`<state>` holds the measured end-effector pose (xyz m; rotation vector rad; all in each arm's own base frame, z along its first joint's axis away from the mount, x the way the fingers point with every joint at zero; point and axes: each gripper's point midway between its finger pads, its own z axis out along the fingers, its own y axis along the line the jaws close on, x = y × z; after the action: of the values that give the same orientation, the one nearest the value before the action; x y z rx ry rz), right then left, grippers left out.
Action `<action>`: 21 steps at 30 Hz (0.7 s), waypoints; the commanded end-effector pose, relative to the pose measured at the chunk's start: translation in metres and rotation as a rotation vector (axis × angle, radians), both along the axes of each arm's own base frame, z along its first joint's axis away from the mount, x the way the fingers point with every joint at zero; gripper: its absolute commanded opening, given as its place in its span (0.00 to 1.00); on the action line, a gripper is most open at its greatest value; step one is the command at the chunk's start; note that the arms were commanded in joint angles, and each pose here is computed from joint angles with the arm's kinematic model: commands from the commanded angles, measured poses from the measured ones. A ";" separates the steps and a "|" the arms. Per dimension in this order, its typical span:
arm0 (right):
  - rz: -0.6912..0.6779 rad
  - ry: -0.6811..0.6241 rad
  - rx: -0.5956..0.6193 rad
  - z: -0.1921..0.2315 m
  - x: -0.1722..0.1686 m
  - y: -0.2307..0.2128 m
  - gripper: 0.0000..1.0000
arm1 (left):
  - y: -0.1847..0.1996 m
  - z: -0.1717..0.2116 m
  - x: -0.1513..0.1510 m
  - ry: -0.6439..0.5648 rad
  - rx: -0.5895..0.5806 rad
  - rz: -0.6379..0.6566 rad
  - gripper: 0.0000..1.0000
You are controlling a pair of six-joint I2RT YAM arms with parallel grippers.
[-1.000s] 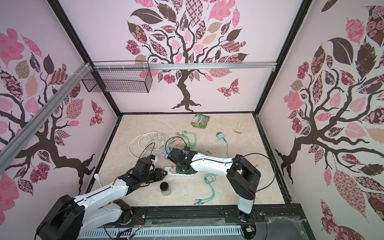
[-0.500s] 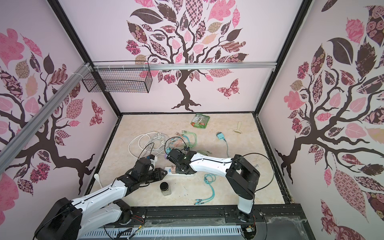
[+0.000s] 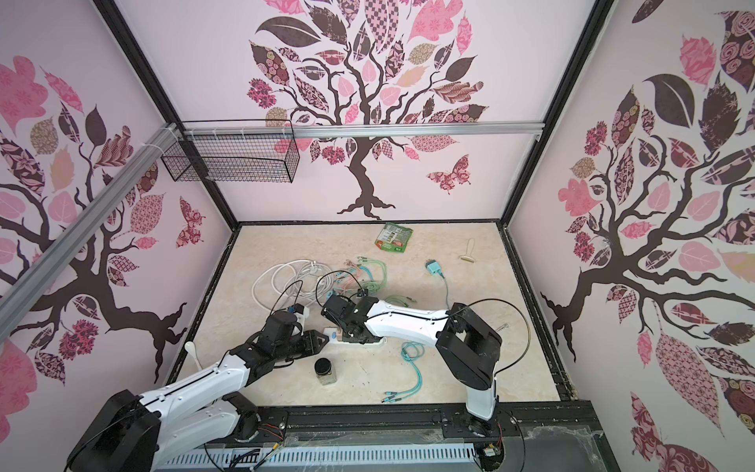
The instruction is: Insert the plug
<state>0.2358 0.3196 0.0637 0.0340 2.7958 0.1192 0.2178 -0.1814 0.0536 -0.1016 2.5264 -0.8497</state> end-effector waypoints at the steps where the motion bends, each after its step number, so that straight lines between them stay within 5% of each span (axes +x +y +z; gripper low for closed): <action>1: -0.007 0.134 -0.099 -0.064 -0.021 -0.013 0.28 | 0.002 -0.002 -0.001 -0.014 0.003 -0.003 0.33; 21: 0.021 0.066 -0.053 -0.027 -0.010 -0.004 0.40 | 0.007 0.000 -0.003 -0.014 0.017 -0.002 0.33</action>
<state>0.2322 0.3218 0.0478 0.0223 2.8225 0.1010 0.2180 -0.1795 0.0584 -0.1028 2.5112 -0.8514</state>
